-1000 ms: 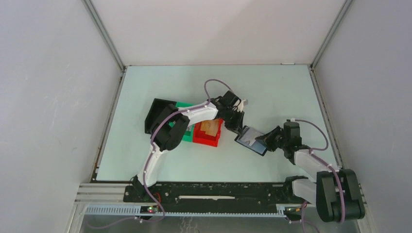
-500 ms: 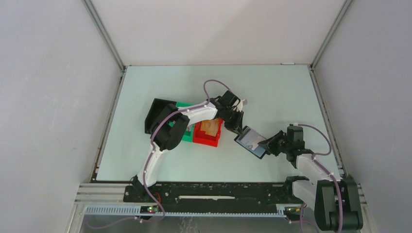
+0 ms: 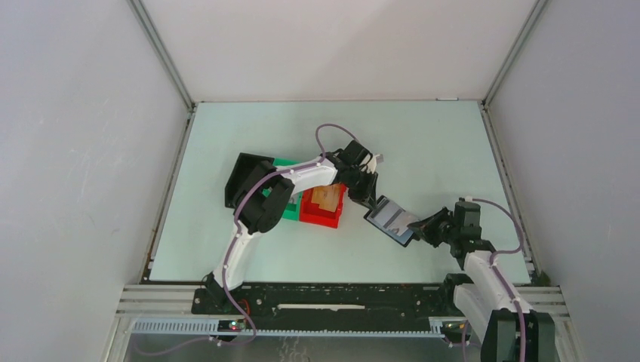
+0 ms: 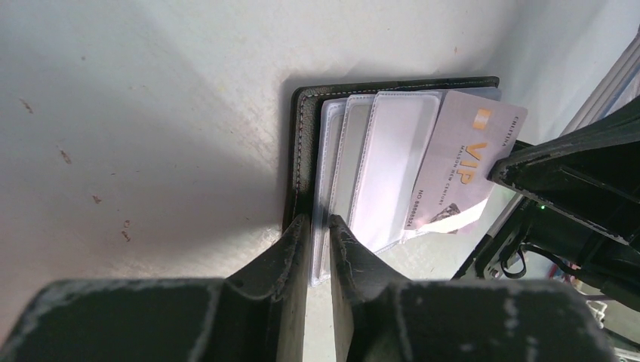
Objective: Take the credit cards out of the card holder
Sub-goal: Remove the credit card from the card holder.
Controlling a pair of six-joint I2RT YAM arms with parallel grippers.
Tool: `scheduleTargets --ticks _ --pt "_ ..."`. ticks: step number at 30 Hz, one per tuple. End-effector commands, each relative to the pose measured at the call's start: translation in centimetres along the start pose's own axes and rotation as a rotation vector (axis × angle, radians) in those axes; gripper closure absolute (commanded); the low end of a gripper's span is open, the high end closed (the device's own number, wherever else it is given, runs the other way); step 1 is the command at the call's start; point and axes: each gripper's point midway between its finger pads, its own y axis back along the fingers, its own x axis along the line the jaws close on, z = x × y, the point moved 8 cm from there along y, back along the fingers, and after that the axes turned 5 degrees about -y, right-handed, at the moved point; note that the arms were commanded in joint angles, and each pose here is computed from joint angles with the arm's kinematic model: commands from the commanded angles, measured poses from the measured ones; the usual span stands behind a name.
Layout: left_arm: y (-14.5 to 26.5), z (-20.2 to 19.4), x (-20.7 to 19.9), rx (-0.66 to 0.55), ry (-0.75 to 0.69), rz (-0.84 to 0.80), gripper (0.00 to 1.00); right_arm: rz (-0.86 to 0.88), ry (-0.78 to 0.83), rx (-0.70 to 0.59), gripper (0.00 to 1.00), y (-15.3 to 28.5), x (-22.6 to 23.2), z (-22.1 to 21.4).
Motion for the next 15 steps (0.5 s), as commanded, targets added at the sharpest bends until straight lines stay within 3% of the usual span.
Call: scheduleTargets --ticks 1,6,15 --pt "1.4 0.5 -0.3 -0.04 -0.013 0.026 0.78 0.0 0.044 -0.005 1.0 0.9 0.0 -0.2" --pt "5.1 2.3 -2.6 -0.121 -0.09 0.044 0.73 0.064 0.124 -0.034 1.0 2.2 1.6 0.2" --pt "10.0 3.1 -5.7 -0.172 -0.174 -0.012 0.72 0.14 0.21 -0.051 1.0 3.7 3.9 0.7"
